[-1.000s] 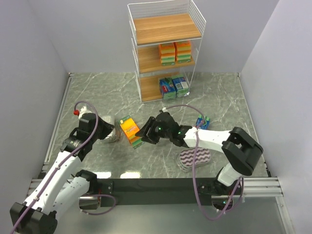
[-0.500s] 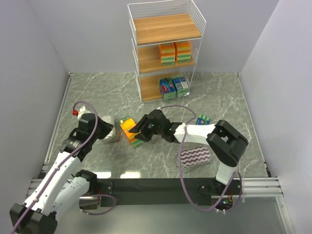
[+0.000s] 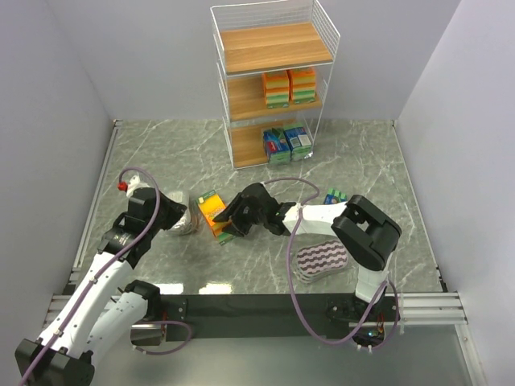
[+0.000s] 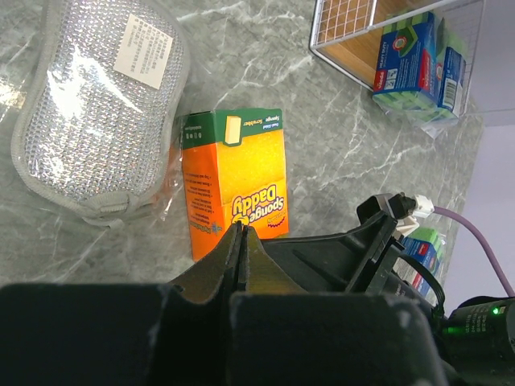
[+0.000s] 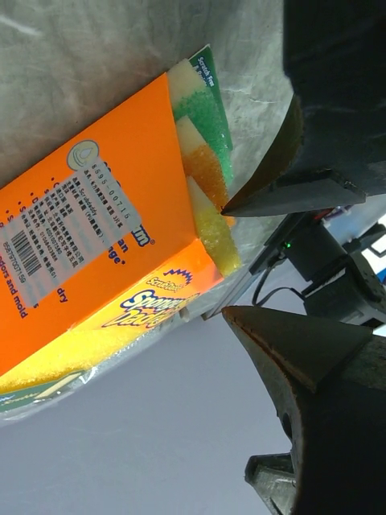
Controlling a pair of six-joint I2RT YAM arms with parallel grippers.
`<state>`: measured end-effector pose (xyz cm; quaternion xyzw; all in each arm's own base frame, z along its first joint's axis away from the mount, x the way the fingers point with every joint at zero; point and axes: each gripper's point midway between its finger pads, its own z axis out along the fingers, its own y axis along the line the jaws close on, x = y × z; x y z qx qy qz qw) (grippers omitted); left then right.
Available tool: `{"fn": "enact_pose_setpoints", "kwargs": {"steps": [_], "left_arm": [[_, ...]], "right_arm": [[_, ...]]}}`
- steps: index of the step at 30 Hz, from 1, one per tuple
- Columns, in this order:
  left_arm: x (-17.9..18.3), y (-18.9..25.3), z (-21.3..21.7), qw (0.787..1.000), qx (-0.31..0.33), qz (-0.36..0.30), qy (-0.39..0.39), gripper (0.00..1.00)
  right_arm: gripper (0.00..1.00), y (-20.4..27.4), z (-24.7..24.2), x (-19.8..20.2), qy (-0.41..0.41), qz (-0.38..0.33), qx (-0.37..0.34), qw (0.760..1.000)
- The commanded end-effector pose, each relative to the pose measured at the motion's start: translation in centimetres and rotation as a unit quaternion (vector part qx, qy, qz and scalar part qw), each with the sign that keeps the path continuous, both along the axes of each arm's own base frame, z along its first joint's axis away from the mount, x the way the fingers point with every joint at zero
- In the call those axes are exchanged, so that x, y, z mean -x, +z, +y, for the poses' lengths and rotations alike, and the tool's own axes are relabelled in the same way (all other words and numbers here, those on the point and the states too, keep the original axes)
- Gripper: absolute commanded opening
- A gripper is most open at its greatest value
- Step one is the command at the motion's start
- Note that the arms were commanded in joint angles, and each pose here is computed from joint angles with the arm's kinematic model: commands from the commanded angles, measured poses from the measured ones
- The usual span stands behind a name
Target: Place and organize the cleaning sponges onto the shelf
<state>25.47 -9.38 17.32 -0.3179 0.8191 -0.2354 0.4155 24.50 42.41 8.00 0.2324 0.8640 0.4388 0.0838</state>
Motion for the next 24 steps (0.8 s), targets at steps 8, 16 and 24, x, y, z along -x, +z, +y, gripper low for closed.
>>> {"fn": "enact_pose_setpoints", "kwargs": {"steps": [8, 16, 24], "left_arm": [[0.0, 0.2, 0.0, 1.0, -0.004, -0.008, -0.005, 0.01], [0.1, 0.0, -0.1, 1.0, -0.001, -0.006, -0.007, 0.01], [0.1, -0.1, -0.1, 1.0, -0.003, -0.004, -0.008, 0.01]], "right_arm": [[0.51, -1.3, -1.2, -1.9, -0.07, 0.017, 0.022, 0.997], [0.3, -2.7, -3.5, -3.1, -0.084, 0.014, 0.067, 0.994], [0.0, -3.7, -4.0, -4.3, -0.067, -0.005, 0.08, 0.995]]}}
